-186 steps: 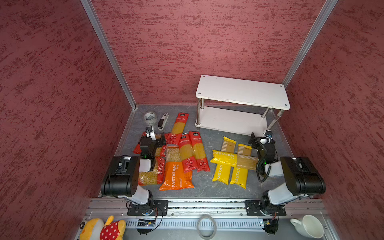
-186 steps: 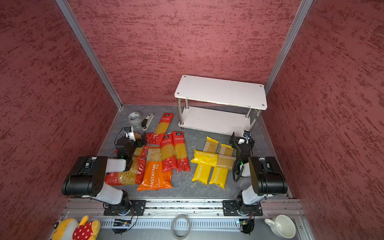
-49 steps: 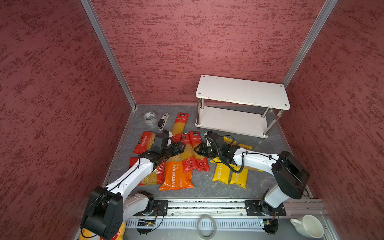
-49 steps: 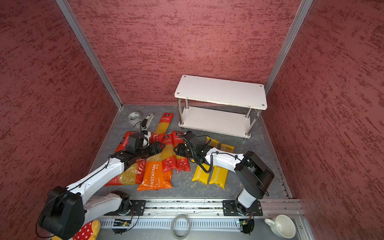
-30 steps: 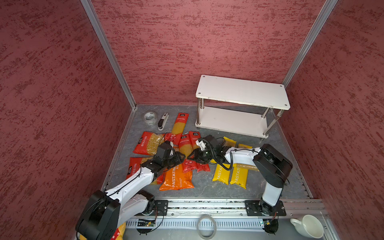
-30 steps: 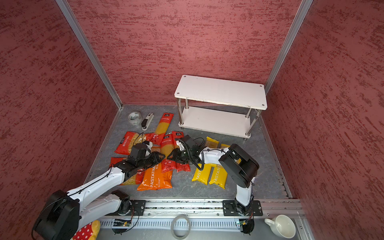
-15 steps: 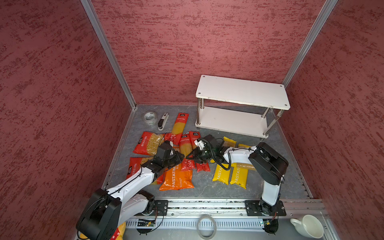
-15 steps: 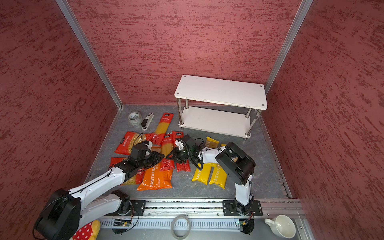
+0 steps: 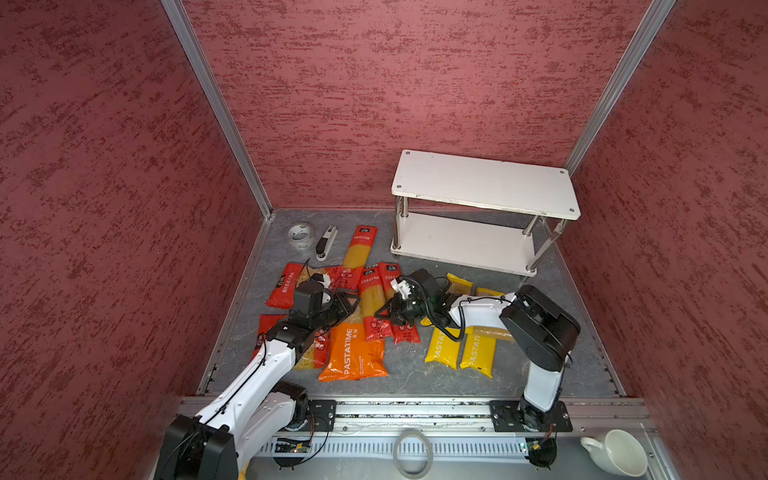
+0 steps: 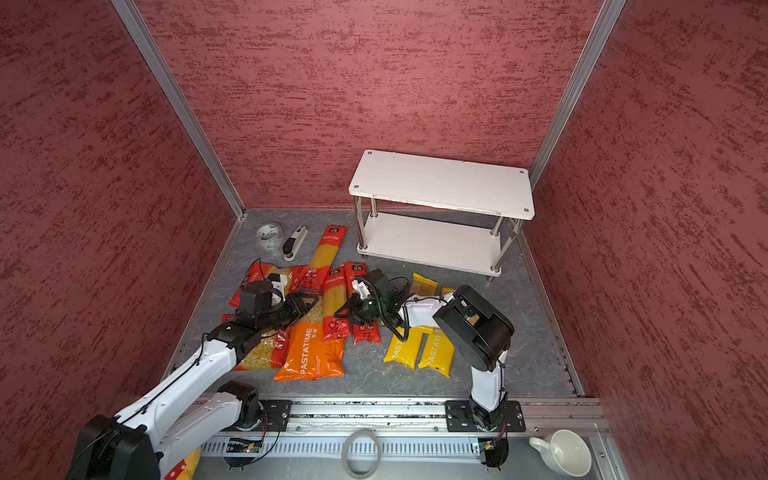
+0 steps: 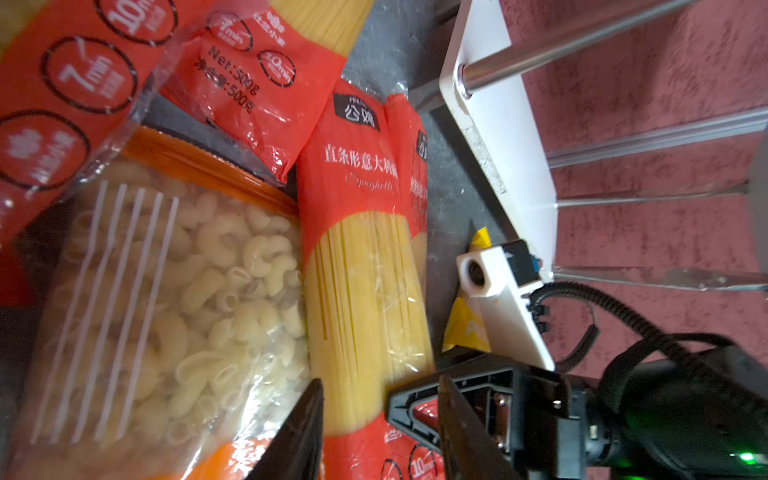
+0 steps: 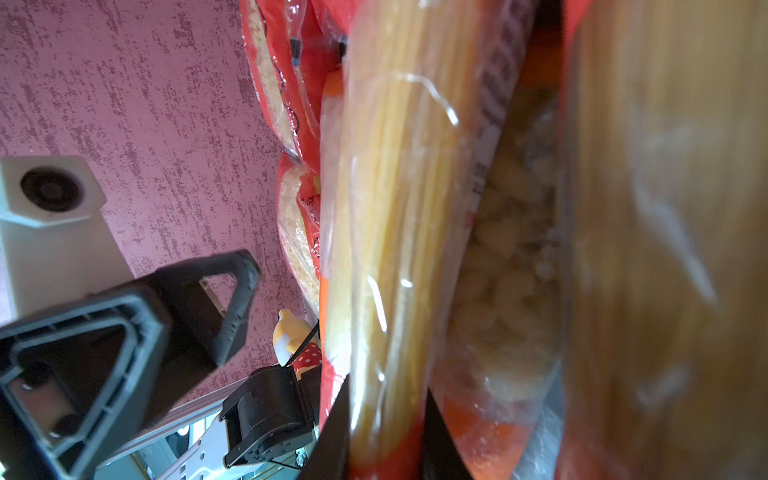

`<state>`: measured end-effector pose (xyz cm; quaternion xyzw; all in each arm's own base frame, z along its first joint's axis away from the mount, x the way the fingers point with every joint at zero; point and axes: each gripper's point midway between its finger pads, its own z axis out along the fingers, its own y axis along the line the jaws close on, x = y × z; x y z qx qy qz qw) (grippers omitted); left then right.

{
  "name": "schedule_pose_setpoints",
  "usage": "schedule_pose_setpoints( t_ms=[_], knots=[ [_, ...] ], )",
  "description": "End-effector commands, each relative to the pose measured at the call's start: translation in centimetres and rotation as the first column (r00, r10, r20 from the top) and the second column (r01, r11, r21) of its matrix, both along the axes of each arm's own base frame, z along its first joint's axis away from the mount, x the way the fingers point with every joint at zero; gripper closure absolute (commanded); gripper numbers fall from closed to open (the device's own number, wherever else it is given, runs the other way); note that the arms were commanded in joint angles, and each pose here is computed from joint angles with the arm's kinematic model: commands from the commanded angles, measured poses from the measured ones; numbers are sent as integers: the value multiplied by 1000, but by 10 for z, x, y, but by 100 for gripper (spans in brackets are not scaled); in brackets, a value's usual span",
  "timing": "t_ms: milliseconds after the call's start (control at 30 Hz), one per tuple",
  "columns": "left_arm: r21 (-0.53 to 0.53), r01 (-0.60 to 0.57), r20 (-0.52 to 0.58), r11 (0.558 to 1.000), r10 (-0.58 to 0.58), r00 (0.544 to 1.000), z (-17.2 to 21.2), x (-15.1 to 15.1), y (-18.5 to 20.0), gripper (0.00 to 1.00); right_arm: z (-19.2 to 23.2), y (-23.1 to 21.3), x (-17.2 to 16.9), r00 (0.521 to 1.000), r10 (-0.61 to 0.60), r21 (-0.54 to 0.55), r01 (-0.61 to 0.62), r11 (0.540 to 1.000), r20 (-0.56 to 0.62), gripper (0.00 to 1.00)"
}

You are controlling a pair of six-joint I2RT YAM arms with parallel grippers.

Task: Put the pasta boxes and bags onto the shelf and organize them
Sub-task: 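Grasp one red spaghetti bag with both grippers and lift it upright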

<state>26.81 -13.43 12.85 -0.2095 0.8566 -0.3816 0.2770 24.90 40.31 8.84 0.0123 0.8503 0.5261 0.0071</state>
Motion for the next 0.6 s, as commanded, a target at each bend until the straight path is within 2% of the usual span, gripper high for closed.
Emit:
schedule_pose_setpoints(
  t_ms=[0, 367, 567],
  knots=[
    [-58, 26, -1, 998, -26, 1000, 11, -3, -2, 49, 74, 12, -5, 984, 53, 208, -89, 974, 172, 91],
    [-219, -16, 26, 976, 23, 999, 23, 1, 4, 30, 125, 3, -11, 946, 6, 312, -113, 943, 323, 94],
    [-273, -29, 31, 962, 39, 999, 24, 2, 3, 27, 159, -6, -11, 899, -60, 358, -110, 927, 433, 95]
  ],
)
